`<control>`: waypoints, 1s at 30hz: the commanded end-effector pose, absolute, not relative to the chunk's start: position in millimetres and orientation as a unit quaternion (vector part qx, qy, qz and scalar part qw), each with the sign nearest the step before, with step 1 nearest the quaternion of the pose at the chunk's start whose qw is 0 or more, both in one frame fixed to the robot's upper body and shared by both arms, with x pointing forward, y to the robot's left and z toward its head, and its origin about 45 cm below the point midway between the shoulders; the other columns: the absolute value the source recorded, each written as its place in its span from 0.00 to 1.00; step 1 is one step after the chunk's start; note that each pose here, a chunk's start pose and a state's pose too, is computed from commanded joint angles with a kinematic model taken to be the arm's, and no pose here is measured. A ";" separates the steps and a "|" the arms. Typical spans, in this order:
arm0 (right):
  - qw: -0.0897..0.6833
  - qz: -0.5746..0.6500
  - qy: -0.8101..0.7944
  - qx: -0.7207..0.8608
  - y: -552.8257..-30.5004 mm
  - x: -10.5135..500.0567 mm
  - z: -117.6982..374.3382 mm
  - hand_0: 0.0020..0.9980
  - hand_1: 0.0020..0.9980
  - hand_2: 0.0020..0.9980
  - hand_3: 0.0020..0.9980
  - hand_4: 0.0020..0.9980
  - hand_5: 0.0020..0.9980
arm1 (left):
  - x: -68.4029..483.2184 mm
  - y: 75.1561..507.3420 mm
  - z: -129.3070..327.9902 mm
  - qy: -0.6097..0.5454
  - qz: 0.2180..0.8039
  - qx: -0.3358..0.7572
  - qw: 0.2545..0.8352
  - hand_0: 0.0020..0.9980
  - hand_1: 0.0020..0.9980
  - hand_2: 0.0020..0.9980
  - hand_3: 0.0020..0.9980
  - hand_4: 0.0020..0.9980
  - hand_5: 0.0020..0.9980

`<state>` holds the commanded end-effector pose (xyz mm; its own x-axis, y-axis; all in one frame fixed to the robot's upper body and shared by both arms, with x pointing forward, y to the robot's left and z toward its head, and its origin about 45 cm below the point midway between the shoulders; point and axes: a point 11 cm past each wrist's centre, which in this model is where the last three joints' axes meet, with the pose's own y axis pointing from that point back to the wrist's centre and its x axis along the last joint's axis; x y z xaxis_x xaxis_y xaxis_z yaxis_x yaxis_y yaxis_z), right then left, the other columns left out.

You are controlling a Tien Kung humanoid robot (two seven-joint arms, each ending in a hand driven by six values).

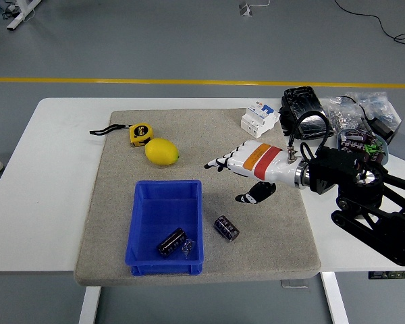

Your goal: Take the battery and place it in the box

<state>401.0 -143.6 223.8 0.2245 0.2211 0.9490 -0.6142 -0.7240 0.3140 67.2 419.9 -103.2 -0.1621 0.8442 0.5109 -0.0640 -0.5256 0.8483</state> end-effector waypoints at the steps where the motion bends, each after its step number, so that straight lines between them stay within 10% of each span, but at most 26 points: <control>1: 0.352 0.604 -0.137 0.701 -147.7 400.5 219.8 0.62 0.64 0.76 0.90 0.83 0.15 | 67.3 419.6 -103.3 0.353 0.676 0.553 0.336 0.54 0.49 0.56 0.59 0.68 0.56; 30: 0.331 0.598 -0.053 0.728 -105.3 361.2 187.5 0.63 0.65 0.78 0.90 0.87 0.15 | 66.5 419.6 -103.5 0.353 0.673 0.555 0.338 0.54 0.50 0.57 0.59 0.68 0.56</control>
